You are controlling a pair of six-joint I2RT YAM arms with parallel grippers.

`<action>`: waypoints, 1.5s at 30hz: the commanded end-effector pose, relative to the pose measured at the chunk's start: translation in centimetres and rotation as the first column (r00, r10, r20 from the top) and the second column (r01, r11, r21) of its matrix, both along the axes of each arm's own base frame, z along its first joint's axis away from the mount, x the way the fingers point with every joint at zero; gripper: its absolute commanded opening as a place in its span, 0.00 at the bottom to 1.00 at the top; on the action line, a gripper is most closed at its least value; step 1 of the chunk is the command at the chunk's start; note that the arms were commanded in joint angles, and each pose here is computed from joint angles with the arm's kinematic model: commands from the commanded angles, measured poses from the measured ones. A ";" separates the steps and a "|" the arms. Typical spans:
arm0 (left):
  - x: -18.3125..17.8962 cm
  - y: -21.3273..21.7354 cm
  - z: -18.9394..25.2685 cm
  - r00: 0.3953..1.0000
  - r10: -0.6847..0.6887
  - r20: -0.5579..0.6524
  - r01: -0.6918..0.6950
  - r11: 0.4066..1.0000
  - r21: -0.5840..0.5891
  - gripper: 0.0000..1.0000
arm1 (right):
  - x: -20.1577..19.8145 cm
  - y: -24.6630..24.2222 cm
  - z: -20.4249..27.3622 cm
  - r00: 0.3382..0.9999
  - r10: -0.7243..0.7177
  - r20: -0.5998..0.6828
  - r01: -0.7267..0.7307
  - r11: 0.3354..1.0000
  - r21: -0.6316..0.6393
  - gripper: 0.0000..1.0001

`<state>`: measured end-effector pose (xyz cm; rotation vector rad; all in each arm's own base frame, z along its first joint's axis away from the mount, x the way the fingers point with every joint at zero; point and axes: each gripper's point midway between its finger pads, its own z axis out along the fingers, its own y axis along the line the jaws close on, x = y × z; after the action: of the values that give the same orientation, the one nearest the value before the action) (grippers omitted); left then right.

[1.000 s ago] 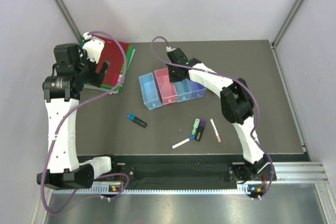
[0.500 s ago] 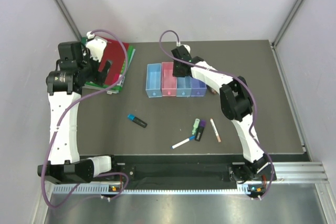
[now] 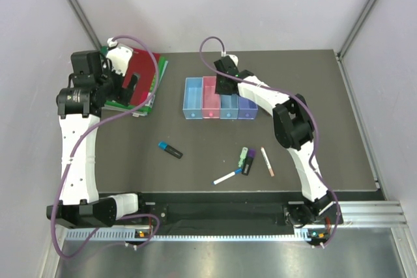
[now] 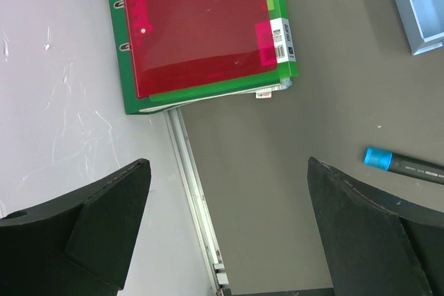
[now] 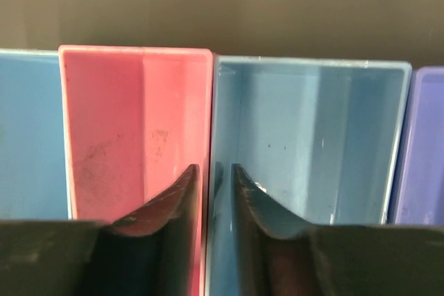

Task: Sort the stationery into containers
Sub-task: Move the storage box to the center of the board, then pick up the stationery from the center of the board.

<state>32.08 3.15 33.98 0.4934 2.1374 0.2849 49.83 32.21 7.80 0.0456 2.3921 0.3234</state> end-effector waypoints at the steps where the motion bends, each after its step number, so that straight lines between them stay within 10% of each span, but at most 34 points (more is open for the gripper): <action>1: 0.3 -0.5 2.0 0.998 -0.010 0.069 0.012 1.000 -0.024 0.99 | 1.2 0.8 0.4 0.997 0.048 0.063 -0.048 0.999 0.009 0.43; 6: 0.3 -0.8 1.9 0.997 -0.020 0.079 0.023 0.999 -0.035 0.99 | 0.5 1.9 4.5 0.977 0.153 0.150 -0.153 0.988 -0.010 0.66; 21: -1.6 -2.7 3.1 0.983 -0.092 0.162 0.107 0.990 -0.088 0.99 | -6.0 -9.0 23.0 0.779 0.499 0.379 -0.347 0.848 -0.401 0.75; 33: -2.2 -1.4 -1.7 0.998 -0.052 0.045 0.054 0.998 -0.045 0.99 | -10.5 -25.8 8.4 0.755 0.636 -0.162 -0.649 0.688 -0.325 0.77; 45: -0.3 -2.5 -5.0 0.993 -0.117 0.033 0.119 0.991 -0.058 0.99 | -8.4 -27.8 2.1 0.750 0.614 -0.246 -0.662 0.700 -0.267 0.72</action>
<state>30.38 1.60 29.38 0.5212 2.1376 0.1890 39.47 3.54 9.83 -0.9498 2.5657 0.1932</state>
